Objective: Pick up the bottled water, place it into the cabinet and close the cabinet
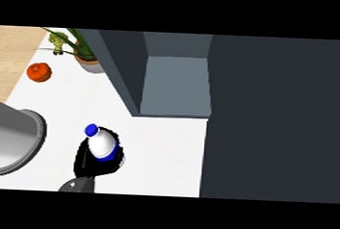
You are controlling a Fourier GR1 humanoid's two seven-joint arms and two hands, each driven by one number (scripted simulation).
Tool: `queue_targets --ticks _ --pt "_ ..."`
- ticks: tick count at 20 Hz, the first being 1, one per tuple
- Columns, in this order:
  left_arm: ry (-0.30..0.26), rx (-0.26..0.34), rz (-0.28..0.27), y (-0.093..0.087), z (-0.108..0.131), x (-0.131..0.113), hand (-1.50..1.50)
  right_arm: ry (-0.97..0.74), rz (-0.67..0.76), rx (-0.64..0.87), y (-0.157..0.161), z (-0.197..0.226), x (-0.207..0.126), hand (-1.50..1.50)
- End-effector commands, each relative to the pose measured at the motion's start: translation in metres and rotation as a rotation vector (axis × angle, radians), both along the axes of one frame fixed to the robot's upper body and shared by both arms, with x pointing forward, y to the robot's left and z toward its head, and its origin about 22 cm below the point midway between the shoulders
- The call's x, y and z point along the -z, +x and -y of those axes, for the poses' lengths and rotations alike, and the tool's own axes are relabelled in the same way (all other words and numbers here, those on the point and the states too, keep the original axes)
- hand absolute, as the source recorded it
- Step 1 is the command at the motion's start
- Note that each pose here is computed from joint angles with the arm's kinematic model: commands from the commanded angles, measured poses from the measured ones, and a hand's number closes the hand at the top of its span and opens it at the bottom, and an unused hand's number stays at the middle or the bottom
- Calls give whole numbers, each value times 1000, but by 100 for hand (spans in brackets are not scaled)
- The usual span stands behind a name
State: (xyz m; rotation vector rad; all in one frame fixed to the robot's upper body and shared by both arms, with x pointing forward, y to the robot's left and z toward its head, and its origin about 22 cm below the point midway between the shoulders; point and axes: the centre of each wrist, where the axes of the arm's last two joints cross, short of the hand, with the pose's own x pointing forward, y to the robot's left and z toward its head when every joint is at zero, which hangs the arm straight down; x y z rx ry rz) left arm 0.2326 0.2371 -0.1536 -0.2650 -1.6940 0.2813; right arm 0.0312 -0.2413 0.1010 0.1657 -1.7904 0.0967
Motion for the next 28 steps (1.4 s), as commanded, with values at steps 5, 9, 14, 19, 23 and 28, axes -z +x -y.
queue_targets --ticks 5,9,14,19,23,28 --pt "-47 50 -33 15 57 -30 150 24 12 -20 -3 -1 -24 -150" --pt "-34 74 13 45 80 -74 150 36 31 3 -3 0 -26 -150" --pt "134 58 72 66 109 -102 150 44 35 -3 1 0 -20 -150" --pt "152 57 65 81 143 -140 150 48 25 6 -2 -8 -5 -150" --pt "216 49 37 103 157 -162 150 39 46 38 -1 0 -20 -150" --pt "286 -2 2 130 169 -178 150 24 69 0 -1 11 -23 -150"
